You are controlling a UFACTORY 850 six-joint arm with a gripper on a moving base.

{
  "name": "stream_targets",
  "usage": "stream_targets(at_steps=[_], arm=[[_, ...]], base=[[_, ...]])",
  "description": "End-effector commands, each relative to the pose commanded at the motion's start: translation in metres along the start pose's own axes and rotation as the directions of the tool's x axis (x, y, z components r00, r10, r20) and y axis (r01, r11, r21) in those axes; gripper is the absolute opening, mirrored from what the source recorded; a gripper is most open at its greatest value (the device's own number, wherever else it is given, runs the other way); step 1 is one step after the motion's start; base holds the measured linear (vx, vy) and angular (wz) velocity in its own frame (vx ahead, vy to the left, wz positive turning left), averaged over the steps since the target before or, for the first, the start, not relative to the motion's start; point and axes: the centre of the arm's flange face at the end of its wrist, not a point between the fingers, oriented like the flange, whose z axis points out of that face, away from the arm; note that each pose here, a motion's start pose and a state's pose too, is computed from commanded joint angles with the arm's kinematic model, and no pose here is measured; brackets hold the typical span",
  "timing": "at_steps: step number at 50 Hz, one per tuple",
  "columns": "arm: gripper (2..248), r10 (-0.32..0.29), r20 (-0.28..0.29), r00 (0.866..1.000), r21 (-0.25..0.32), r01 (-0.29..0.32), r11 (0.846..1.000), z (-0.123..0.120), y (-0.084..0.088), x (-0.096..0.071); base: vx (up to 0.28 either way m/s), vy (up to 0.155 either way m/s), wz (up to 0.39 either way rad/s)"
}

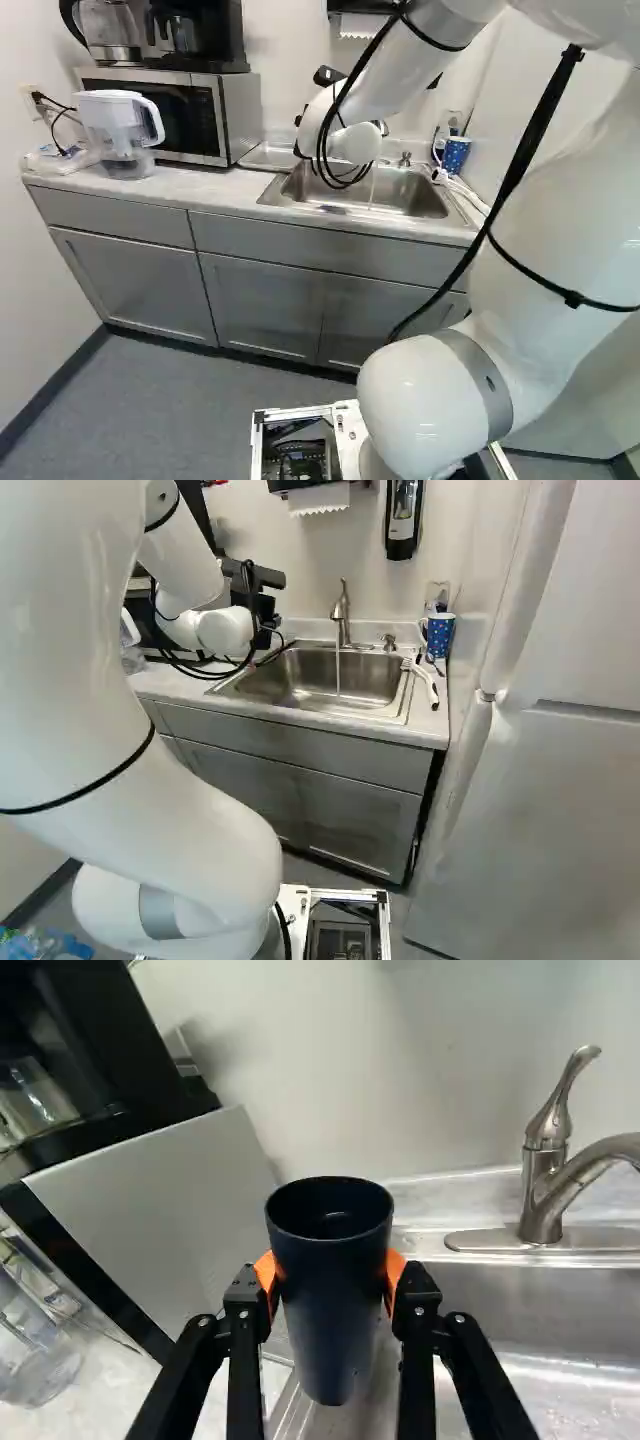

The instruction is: Rinse the cup and place it in the tray

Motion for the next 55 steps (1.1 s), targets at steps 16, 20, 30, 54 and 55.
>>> stream_targets(at_steps=[16,20,30,54,55], arm=[[122,0.167,0.0,0.986,0.0,-0.167,0.986,0.0,0.0,0.0],[122,0.209,0.0,0.978,0.0,-0.209,0.978,0.0,0.0,0.0],[122,0.31,0.0,0.951,0.0,-0.31,0.951,0.0,0.0,0.0],[122,0.538,0.0,0.843,0.0,-0.538,0.843,0.0,0.0,0.0],[122,0.547,0.0,0.837,0.0,-0.547,0.837,0.0,0.0,0.0]], base=[[0.0,0.0,0.0],[0.0,0.0,0.0],[0.0,0.0,0.0],[0.0,0.0,0.0],[0.0,0.0,0.0]])
